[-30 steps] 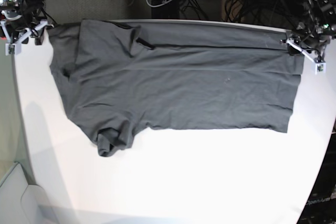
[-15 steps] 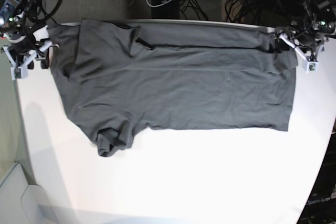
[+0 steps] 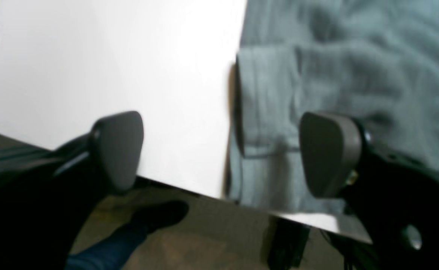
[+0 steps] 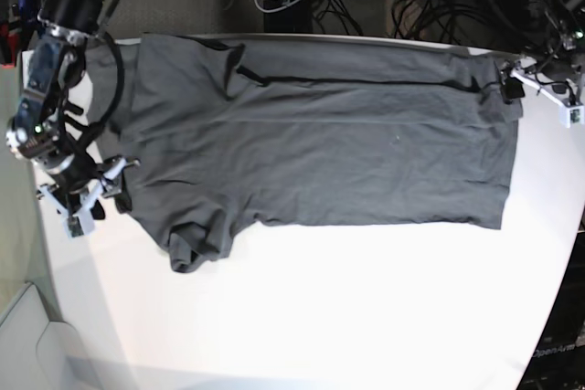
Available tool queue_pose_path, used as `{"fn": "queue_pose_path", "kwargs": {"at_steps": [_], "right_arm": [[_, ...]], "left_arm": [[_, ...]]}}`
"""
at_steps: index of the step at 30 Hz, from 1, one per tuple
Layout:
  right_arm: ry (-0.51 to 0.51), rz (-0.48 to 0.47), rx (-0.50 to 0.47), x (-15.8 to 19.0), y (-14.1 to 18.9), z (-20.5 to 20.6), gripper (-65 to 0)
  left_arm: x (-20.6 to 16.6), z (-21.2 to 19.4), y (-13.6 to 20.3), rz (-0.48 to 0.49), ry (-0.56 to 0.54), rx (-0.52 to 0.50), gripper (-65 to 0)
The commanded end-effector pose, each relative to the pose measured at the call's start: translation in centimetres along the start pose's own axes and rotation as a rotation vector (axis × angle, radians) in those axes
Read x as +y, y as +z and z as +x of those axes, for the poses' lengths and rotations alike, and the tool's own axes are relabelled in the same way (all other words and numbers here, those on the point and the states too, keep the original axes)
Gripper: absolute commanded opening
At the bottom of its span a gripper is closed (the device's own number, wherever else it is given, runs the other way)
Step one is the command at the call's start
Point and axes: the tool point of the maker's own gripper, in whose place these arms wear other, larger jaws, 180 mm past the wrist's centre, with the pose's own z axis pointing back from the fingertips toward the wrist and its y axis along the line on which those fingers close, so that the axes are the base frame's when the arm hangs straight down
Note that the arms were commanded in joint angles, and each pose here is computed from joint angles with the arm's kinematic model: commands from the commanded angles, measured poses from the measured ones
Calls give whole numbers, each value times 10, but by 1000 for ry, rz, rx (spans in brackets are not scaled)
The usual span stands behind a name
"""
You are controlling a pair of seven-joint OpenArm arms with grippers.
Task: Layout the t-shirt on the table in an organized manner, then fold the t-shirt properly
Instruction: 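Release the edge and move both grippers down the sides to the hem corners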
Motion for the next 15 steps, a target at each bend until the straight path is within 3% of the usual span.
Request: {"fn": "queue_pose_path", "kwargs": {"at_steps": [1, 9, 15], "right_arm": [[4, -15, -39, -13, -3, 18, -339], [-131, 26, 54, -41, -45, 3, -339], [-202, 51, 32, -40, -59, -6, -339]], "left_arm": [[9, 14, 6, 19, -13, -38, -4], [30, 48, 12, 71, 38, -128, -4], [32, 78, 12, 71, 45, -191, -4]]}}
